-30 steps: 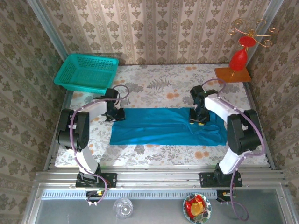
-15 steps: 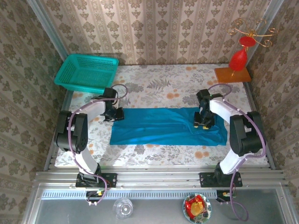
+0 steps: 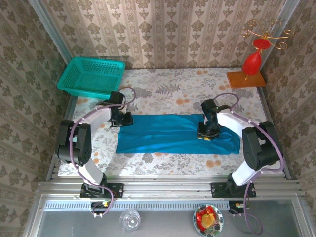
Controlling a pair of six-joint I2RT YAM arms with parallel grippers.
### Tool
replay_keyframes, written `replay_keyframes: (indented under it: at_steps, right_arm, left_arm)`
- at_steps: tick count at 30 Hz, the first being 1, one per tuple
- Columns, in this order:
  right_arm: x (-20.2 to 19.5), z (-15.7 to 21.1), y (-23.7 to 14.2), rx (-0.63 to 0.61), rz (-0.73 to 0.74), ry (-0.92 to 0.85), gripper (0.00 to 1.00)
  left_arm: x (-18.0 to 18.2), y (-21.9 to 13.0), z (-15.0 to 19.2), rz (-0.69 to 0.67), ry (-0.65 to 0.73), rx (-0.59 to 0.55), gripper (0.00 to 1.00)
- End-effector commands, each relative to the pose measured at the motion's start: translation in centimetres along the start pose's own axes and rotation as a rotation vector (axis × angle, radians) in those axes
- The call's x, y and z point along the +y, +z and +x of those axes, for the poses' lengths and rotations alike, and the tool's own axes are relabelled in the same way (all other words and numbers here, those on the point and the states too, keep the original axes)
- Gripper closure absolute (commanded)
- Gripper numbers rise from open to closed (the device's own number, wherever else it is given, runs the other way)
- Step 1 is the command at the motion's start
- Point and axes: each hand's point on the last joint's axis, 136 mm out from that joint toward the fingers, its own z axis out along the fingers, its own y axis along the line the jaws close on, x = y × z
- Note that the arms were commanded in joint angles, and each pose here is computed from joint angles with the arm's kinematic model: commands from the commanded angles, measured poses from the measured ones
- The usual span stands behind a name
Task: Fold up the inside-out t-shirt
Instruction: Smooth out the T-shirt at the center of the table.
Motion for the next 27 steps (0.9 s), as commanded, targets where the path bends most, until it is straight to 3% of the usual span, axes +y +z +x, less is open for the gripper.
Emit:
replay_keyframes:
  at_steps: [1,4,9,13,19,23,27]
  right_arm:
    - [1.0,0.9,0.0,0.014,-0.032,0.012,0.82]
    - [1.9,1.3,-0.8,0.001,-0.051,0.013,0.99]
    - [3.5,1.8,-2.0,-0.008,-0.112,0.008,1.00]
    - [0.1,-0.1,-3.9,-0.079,0.040,-0.007,0.71]
    - [-7.8,-4.8,-5.3,-0.129,0.135,0.118,0.65]
    - [-10.1,-7.5,-4.7,-0.119,0.120,0.166,0.63]
    - [-11.3,-7.6,-2.4,-0.046,0.112,0.196,0.60]
  left_arm:
    - [-0.4,-0.6,-0.2,0.011,0.001,-0.007,0.84]
    - [-0.4,-0.4,-0.1,0.011,0.000,-0.002,0.84]
    - [-0.7,-0.5,-0.3,0.019,0.005,-0.008,0.84]
    - [-1.4,-0.9,-0.7,0.029,0.019,-0.013,0.84]
    - [-4.3,-1.4,-0.9,0.085,0.070,-0.029,0.84]
    - [-7.2,-1.3,-0.7,0.131,0.111,-0.032,0.84]
    - [-11.0,-0.9,0.1,0.179,0.170,-0.018,0.83]
